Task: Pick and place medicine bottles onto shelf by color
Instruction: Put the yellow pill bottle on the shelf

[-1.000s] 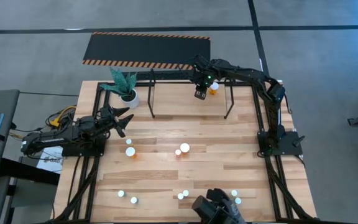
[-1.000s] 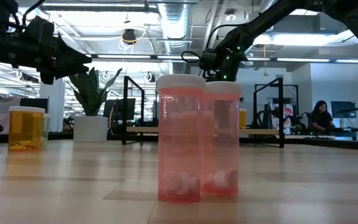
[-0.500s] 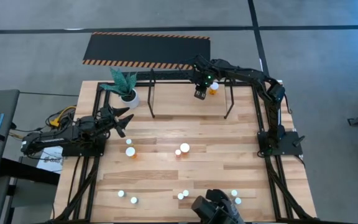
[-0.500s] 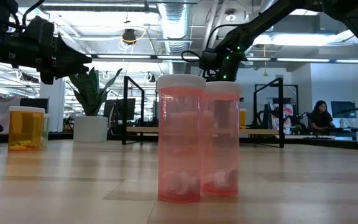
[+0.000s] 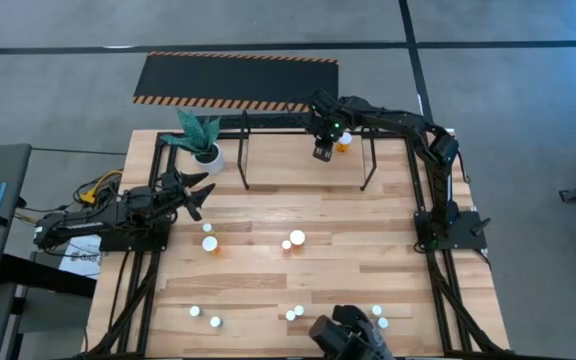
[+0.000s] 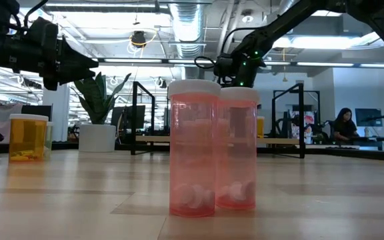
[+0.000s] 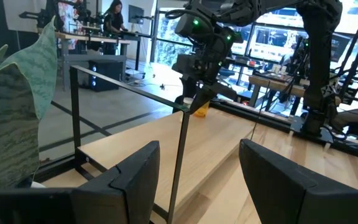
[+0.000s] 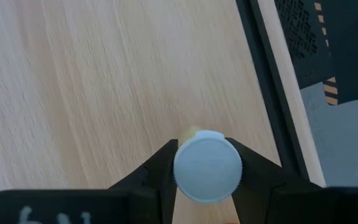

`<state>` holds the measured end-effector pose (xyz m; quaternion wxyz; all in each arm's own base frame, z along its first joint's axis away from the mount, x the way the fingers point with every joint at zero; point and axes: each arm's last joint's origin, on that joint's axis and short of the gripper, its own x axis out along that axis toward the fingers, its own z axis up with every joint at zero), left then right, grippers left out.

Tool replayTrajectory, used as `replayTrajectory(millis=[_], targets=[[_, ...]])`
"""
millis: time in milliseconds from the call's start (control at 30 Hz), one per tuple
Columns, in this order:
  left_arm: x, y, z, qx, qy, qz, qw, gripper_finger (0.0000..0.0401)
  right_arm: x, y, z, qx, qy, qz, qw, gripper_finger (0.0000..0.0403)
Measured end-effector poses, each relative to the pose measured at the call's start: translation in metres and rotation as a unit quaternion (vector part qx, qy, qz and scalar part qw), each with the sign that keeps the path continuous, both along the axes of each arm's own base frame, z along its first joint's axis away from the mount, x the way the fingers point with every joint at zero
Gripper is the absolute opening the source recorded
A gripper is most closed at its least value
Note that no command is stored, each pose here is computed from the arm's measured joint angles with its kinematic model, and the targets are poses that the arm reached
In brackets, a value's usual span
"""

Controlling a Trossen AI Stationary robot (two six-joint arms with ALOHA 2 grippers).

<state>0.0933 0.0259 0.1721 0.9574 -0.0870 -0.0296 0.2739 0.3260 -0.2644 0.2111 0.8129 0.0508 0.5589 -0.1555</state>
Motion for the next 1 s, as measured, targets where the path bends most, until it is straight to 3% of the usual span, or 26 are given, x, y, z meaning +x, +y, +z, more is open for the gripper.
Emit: replayTrajectory(millis=[600,1000], targets=[[0.0,0.0,0.0,0.0,0.0,0.0,1.0,0.0208,-0.0012,-0.0015,-0.0007,-0.003,0.001,0.006,1.0,0.016],[0.0,0.0,0.0,0.0,0.0,0.0,1.0,0.0208,-0.0015,-0.0013,-0.0007,0.006,-0.002,-0.018,1.0,0.0227]])
